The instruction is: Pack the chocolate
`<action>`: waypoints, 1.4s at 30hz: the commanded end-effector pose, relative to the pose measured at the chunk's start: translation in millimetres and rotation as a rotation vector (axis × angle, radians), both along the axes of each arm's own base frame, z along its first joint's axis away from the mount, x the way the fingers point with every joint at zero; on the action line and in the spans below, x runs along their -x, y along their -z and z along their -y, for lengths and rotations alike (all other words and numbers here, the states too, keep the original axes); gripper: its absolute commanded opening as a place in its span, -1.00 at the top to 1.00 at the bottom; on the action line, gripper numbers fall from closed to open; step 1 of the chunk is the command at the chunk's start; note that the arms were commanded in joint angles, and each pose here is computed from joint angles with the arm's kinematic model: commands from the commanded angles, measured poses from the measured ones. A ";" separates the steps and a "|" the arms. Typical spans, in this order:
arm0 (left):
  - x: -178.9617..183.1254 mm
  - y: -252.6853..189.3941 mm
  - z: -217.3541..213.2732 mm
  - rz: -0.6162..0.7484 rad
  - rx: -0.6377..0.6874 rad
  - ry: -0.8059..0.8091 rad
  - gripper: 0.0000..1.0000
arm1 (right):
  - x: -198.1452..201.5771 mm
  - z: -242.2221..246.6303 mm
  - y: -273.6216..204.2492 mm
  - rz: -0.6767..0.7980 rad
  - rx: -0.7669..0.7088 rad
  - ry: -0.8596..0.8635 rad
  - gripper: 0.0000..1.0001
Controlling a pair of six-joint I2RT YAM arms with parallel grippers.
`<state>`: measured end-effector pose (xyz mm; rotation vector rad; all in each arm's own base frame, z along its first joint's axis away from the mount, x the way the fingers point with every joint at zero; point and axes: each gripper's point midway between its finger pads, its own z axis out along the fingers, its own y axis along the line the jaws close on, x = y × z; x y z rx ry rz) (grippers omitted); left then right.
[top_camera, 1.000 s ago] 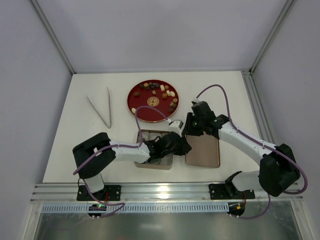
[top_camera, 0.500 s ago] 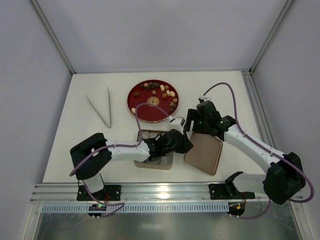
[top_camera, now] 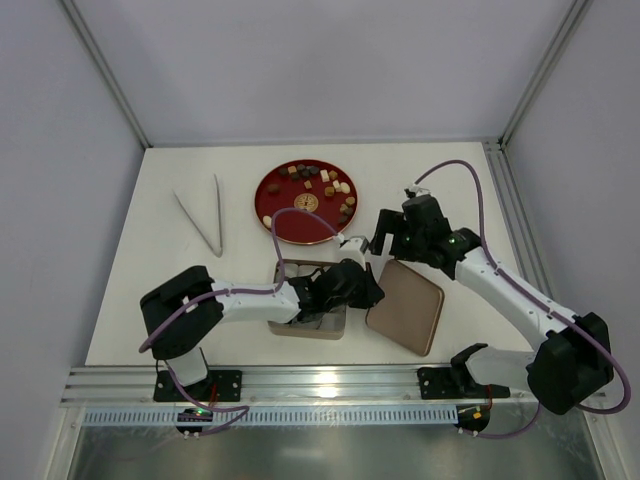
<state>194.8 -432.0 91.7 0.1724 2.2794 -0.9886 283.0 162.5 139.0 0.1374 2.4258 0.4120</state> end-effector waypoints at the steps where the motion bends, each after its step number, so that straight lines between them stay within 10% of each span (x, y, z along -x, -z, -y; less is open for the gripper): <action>1: -2.3 -24.0 3.4 0.015 0.065 -0.014 0.99 | -19.5 2.7 -34.2 0.097 -0.040 0.014 -0.95; 16: -34.4 -49.5 -16.6 -0.163 0.132 -0.026 1.00 | -18.5 42.9 -62.2 0.242 -0.009 0.018 -0.95; 24: -60.4 -85.4 -58.6 -0.246 0.192 0.025 1.00 | 31.3 12.2 -99.4 0.432 0.013 -0.259 -0.92; 42: -75.3 -126.5 -128.7 -0.354 0.165 0.072 1.00 | 85.5 -86.1 -105.2 0.572 0.668 -0.607 -0.82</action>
